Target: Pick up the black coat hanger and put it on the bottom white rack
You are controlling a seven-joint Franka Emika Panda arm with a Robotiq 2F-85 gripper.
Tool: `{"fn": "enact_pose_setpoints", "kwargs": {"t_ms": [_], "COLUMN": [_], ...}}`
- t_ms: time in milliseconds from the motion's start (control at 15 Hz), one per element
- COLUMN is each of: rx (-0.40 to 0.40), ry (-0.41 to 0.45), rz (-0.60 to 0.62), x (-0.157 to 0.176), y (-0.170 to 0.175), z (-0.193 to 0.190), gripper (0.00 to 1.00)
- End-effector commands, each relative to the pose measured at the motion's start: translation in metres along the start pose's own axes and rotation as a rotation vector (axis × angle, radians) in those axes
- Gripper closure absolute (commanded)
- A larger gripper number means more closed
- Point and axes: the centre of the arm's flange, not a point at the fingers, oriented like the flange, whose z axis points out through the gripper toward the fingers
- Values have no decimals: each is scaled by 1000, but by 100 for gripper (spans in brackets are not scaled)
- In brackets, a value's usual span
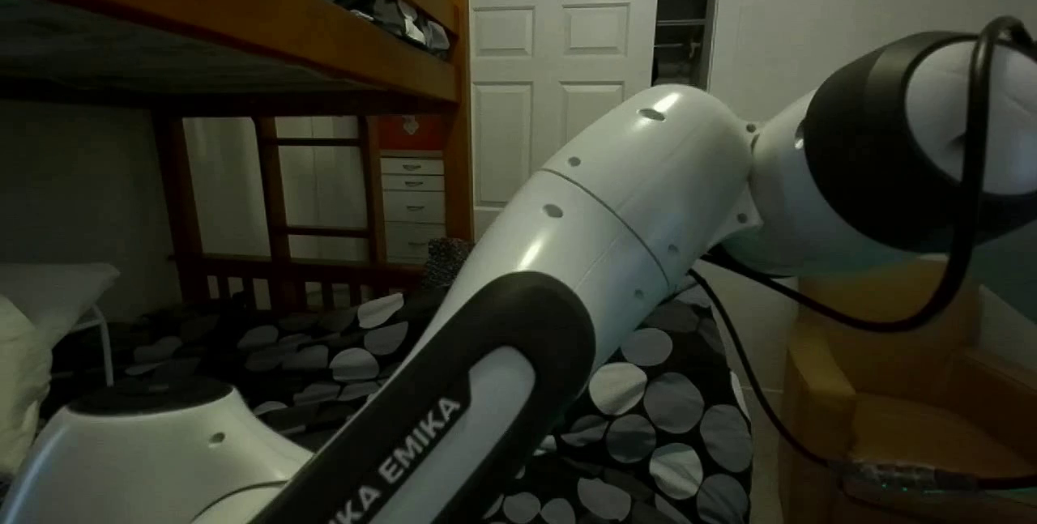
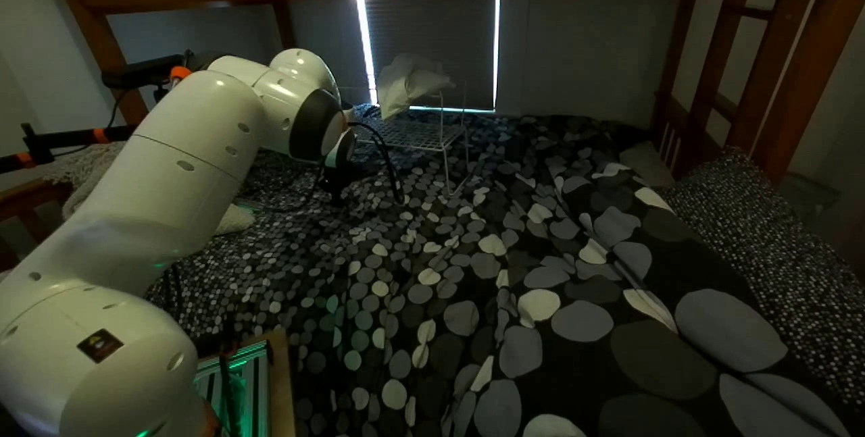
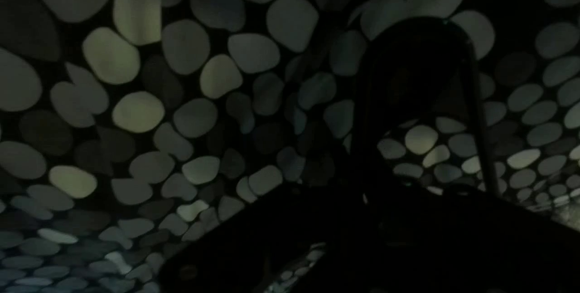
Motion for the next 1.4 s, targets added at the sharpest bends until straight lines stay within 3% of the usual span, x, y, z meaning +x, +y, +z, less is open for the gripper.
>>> {"fn": "enact_pose_setpoints", "kwargs": {"t_ms": [0,400,533,600,667,733,800,1067,1333], "rx": [-97,-237,-253,-235,-246,-254,-260,-282,-231], "ry": [45,87,148,125,135,136,161,128,92], "rz": [163,471,579,491,524,542,571,726,803], "x": [-26,-88,-113,-79,-91,-99,-96,-90,-71], "y": [-25,-35,-36,-4,-6,-9,-3,32,80], "z": [-53,-107,-124,-98,-104,-109,-108,-122,-124], "gripper": [97,97,97,88,88,97,97,97,97]}}
